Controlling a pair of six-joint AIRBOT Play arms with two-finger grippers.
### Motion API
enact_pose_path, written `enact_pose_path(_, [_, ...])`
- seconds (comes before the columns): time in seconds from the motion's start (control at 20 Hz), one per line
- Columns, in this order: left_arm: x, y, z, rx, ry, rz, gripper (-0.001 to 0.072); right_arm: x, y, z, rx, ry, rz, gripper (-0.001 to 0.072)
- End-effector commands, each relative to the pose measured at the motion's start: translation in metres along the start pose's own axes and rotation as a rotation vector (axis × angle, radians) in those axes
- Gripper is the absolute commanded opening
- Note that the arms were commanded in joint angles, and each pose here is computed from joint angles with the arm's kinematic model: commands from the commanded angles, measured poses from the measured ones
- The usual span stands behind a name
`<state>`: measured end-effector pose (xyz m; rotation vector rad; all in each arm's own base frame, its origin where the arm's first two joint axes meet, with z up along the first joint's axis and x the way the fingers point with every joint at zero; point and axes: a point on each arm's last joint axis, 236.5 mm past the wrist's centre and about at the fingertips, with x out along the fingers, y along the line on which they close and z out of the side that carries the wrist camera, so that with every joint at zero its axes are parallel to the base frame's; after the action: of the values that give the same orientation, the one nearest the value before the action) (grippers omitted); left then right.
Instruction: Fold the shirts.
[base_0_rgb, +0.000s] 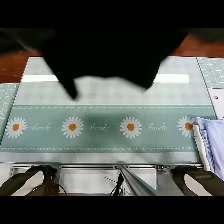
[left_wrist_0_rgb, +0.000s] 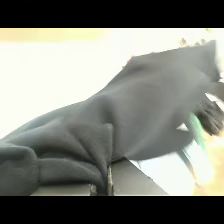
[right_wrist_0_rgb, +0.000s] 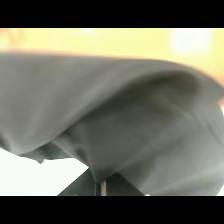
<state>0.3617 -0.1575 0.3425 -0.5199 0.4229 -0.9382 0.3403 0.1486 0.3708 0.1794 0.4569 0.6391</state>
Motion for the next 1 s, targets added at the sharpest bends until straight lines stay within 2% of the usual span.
enact_pose_path(0.0, [-0.067,-0.095,0.064,0.269,-0.143,0.121,0.0028,-0.102,0.062,0.045,-0.229,-0.134,-0.061,0.0021])
enact_pose_path(0.1, [-0.096,-0.124,0.067,0.385,-0.181,0.273,0.0028,-0.141,0.083,0.041,-0.283,-0.188,-0.096,0.0022])
enact_pose_path(0.2, [-0.116,-0.155,0.056,0.49,-0.208,0.357,0.0028,-0.169,0.099,0.031,-0.321,-0.214,-0.124,0.0022])
enact_pose_path(0.35, [-0.126,-0.19,0.013,0.549,-0.133,0.367,0.0028,-0.195,0.115,0.018,-0.346,-0.232,-0.137,0.0022])
enact_pose_path(0.45, [-0.127,-0.194,-0.012,0.514,-0.07,0.372,0.0028,-0.195,0.115,0.004,-0.339,-0.182,-0.137,0.0022])
enact_pose_path(0.65, [-0.126,-0.148,-0.051,0.323,0.045,0.427,0.0028,-0.164,0.075,-0.044,-0.24,0.054,-0.175,0.0022])
enact_pose_path(0.85, [-0.107,-0.055,-0.139,0.0,0.269,0.401,0.0028,-0.104,0.012,-0.098,-0.102,0.268,-0.211,0.0022])
enact_pose_path(0.95, [-0.094,-0.001,-0.189,-0.215,0.346,0.385,0.0028,-0.063,-0.024,-0.123,-0.034,0.309,-0.228,0.0022])
